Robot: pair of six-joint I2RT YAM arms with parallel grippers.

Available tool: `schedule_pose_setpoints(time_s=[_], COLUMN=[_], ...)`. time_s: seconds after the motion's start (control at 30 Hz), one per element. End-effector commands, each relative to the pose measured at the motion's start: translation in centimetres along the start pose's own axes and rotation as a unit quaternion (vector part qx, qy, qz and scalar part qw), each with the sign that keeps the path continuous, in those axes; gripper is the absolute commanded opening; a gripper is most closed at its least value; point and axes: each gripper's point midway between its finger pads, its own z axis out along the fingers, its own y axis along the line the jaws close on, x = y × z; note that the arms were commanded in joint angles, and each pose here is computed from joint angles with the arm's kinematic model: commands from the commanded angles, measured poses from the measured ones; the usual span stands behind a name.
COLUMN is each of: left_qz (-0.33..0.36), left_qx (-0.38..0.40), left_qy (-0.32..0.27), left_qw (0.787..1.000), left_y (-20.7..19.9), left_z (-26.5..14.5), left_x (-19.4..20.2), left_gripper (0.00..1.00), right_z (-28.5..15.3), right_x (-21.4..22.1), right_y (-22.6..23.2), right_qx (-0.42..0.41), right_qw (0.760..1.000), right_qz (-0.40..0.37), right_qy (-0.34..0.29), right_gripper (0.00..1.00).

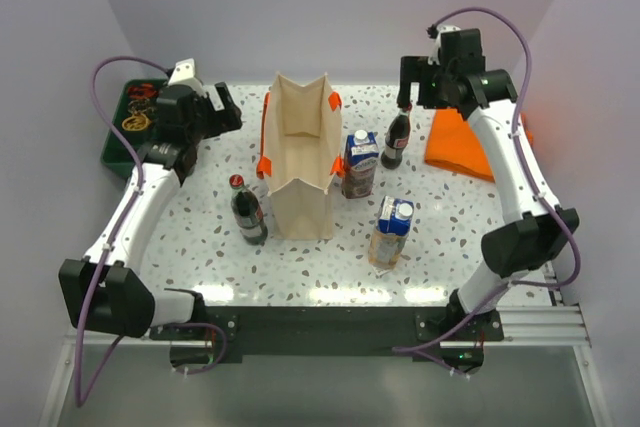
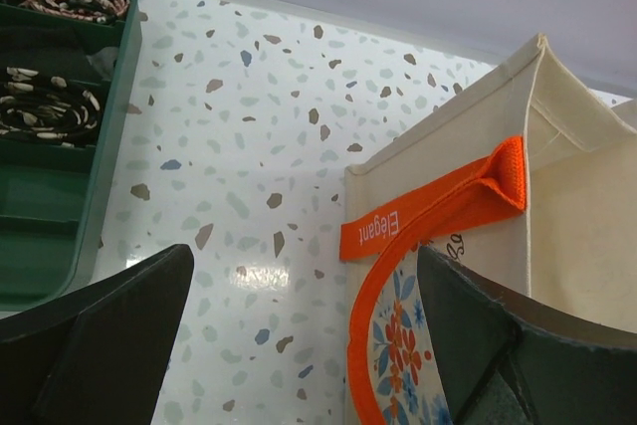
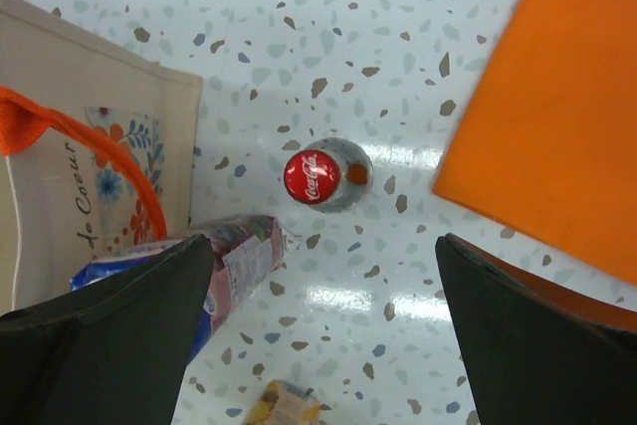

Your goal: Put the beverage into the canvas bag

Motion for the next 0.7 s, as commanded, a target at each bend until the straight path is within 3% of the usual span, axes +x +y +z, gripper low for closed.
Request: schedule_pose_setpoints(time_s=[0.0,0.27,0.4,0.67], left_qz=[-0.011,-0.01,-0.011,-0.012], left_qx=[0.017,0.005,-0.002,-0.008], left_qy=[0.003,0.012,0.024,0.035], left_qw=[1.0,1.0,1.0,0.999], left_y=[-1.0,-0.4,0.0,0.4], left_z=[-0.1,0.0,0.4,0.6], left_x=[-0.8,0.0,0.9,1.9], left_gripper=[1.0,1.0,1.0,1.0], right_z=[0.5,3.1,4.3,5.6], right_x=[-0.7,0.4,1.2,2.9], right_y=[0.8,1.0,1.2,1.6], right_qx=[-0.012,-0.002,0.006,0.018], right_qw=[1.0,0.998,0.996,0.993], right_qz=[-0.001,0.023,0.022,0.019], right_qy=[0.027,0.063,0.087,0.115], right_gripper=[0.98,0.97,0.87,0.82])
